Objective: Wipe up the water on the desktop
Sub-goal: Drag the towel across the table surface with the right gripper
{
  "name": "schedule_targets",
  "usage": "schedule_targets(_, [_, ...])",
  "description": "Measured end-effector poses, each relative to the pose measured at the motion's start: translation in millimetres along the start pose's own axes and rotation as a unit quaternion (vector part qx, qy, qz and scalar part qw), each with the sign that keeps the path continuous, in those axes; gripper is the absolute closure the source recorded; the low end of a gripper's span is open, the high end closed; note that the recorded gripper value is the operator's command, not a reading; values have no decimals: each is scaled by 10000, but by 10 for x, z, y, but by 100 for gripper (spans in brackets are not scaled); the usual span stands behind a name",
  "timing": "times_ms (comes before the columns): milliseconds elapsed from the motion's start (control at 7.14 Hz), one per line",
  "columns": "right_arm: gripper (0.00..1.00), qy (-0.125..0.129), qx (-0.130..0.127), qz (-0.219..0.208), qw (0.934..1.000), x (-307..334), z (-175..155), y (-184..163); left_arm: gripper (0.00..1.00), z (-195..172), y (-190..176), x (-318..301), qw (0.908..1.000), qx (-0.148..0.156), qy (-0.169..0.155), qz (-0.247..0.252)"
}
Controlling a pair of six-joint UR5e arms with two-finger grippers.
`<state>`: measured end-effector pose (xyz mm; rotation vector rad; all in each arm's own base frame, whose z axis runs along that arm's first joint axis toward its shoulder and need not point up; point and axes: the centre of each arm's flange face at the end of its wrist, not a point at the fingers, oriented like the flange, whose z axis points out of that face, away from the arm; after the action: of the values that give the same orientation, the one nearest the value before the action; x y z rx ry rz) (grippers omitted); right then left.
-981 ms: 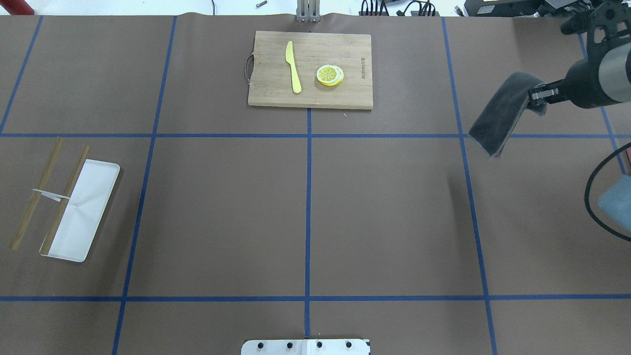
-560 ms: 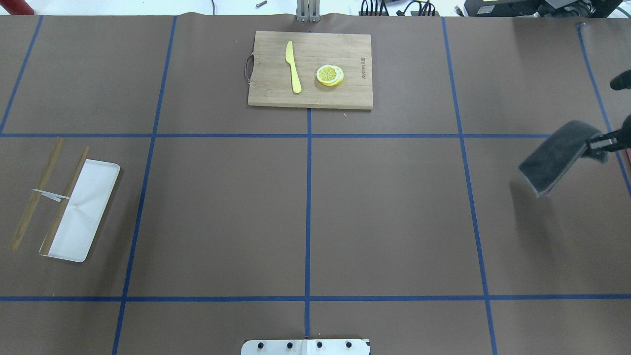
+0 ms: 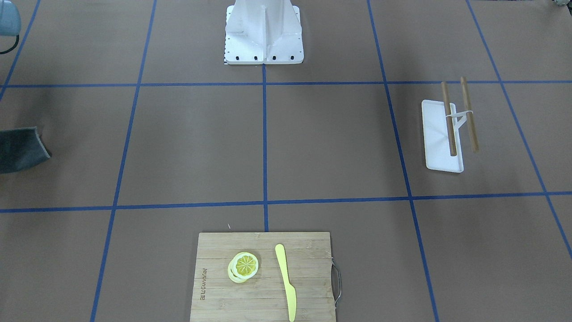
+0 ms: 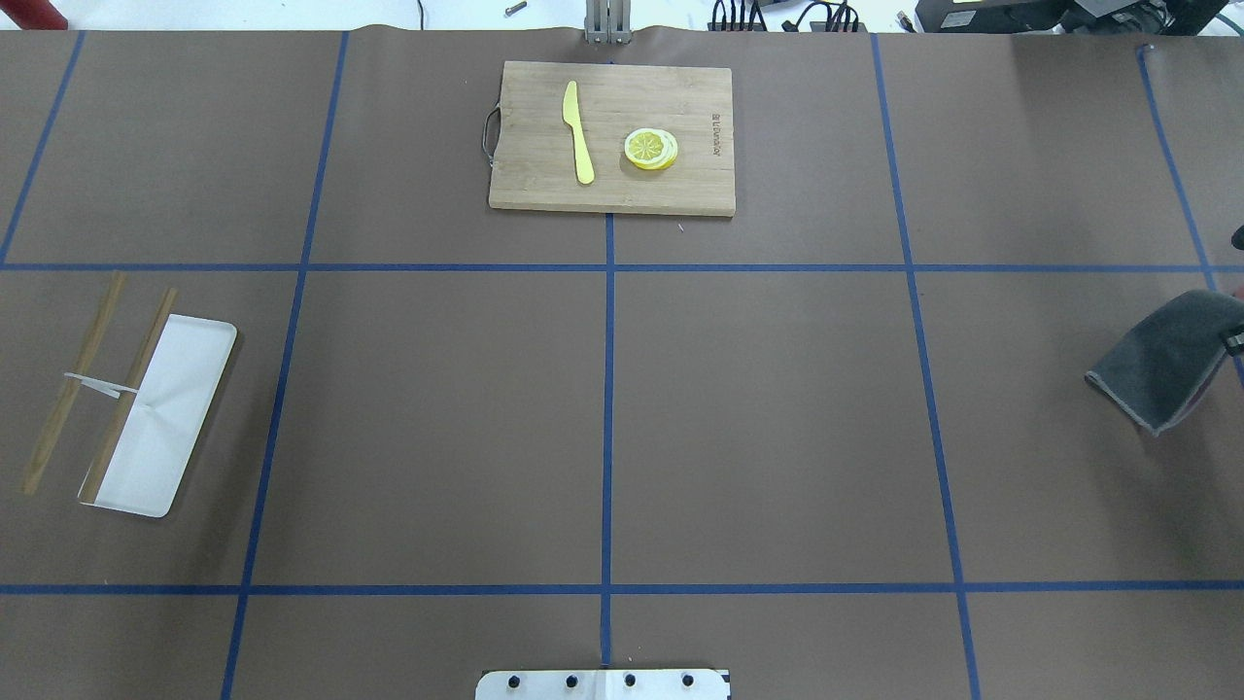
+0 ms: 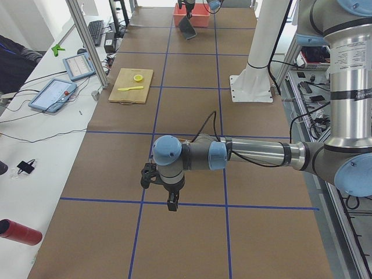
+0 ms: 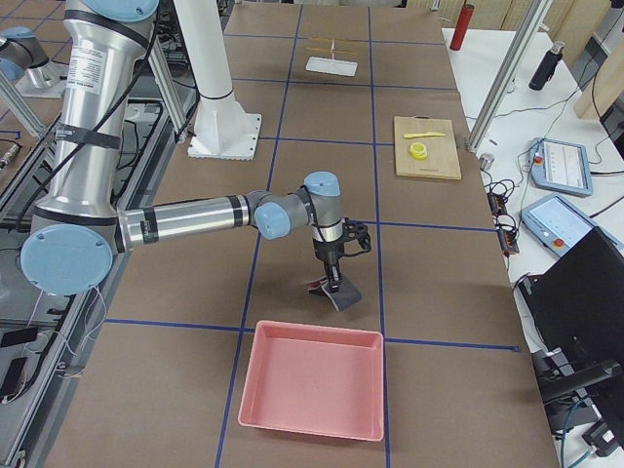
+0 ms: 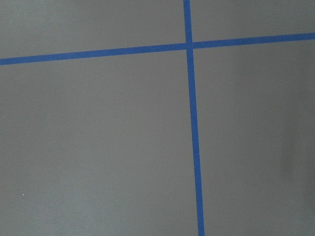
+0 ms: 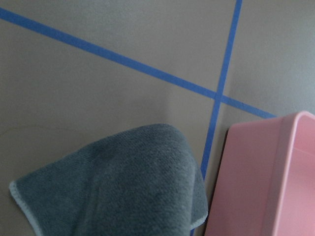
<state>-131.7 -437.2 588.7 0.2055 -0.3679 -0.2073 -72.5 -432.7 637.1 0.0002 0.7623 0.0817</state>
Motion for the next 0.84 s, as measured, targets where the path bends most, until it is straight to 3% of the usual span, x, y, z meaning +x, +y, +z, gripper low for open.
schedule_targets(140, [100,-47,60,-45,10000,-227,60,-232,1,9,24,-10,10000,-4,-1,-7])
schedule_targets(420, [100,-382,215,276,9987,-1144,50,-728,1,14,42,-20,10000,-5,-5,-9])
schedule_targets(840, [100,-1265,390,1038,9858,-3040,-514,-1121,1,14,45,-21,10000,-1,-7,-7])
